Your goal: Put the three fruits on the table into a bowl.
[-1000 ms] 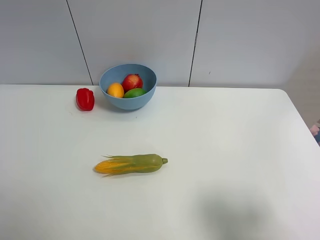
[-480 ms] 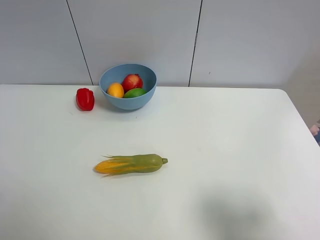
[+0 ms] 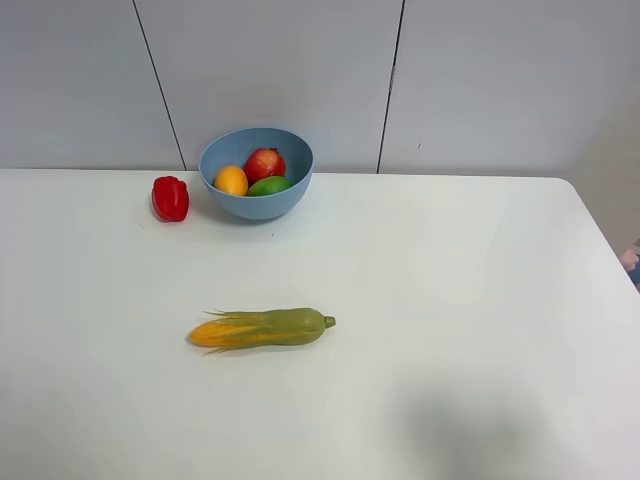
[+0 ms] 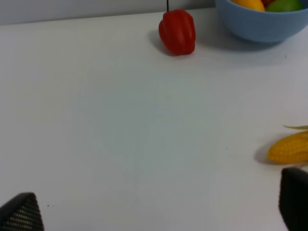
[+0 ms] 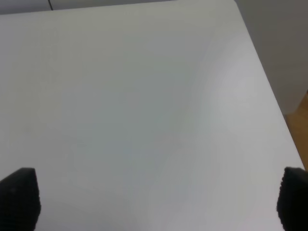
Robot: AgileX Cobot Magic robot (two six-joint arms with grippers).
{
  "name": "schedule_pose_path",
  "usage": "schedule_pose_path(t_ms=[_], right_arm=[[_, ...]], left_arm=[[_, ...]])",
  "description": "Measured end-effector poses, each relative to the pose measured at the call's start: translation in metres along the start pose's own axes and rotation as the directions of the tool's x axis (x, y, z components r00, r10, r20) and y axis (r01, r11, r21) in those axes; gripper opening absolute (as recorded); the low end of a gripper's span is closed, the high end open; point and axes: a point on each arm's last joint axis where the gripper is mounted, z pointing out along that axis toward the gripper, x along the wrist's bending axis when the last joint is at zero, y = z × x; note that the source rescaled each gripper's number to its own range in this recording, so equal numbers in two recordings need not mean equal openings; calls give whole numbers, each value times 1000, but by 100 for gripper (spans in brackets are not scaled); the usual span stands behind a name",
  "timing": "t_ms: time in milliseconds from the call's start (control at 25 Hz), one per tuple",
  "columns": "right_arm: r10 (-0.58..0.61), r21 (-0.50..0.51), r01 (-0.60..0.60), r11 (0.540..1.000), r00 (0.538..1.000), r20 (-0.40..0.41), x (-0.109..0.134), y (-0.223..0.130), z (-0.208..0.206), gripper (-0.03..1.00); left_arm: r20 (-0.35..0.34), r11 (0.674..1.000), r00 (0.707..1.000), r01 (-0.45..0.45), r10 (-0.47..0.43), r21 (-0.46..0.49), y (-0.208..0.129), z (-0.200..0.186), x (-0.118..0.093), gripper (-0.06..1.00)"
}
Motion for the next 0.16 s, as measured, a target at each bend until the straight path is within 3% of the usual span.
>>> schedule_pose_path(t_ms=[160], right_arm=[[4,0,-4,1000,1000,0,0,0,0,99]], left_arm=[[0,1000,1000,0,0,0,0,0,0,100]])
